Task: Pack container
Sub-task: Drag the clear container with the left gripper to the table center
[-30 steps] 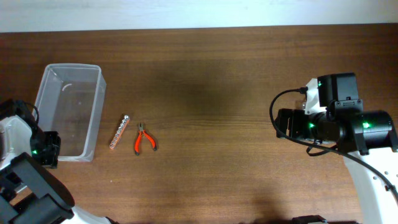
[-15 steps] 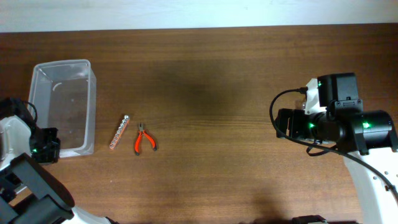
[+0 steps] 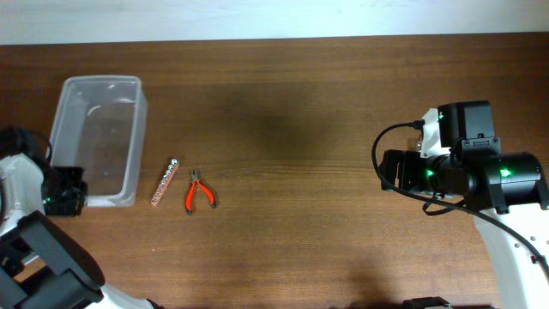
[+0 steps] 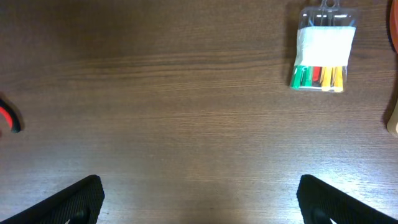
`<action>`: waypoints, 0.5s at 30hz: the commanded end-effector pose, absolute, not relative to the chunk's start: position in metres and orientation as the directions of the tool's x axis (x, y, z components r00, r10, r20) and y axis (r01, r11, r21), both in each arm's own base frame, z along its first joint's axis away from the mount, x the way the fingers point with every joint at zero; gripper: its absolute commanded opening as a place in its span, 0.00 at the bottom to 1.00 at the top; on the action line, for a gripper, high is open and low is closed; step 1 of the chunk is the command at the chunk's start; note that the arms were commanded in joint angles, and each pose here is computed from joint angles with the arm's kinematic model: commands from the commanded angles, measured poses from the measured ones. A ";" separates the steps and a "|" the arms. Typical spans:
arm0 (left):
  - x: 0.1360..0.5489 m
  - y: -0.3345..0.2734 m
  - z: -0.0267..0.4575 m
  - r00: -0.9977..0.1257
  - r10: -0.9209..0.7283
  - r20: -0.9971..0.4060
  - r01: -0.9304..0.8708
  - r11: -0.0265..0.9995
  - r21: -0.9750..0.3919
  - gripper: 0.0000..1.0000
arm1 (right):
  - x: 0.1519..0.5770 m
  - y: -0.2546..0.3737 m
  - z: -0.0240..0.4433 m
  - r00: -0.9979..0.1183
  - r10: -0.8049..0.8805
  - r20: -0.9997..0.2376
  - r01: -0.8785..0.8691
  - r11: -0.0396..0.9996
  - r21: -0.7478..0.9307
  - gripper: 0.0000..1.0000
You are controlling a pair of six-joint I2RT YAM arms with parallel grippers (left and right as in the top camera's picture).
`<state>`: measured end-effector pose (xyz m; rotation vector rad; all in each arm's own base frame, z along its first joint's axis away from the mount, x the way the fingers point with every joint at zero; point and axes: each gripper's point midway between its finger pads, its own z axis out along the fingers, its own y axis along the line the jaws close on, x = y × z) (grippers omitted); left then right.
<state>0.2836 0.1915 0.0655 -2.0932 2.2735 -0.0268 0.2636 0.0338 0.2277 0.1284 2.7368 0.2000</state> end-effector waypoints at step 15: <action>0.396 0.031 0.230 -0.751 -0.425 -0.505 -0.362 0.905 -0.224 0.02 | 0.280 0.003 0.266 -0.833 0.117 -0.540 0.130 0.991 0.015 0.99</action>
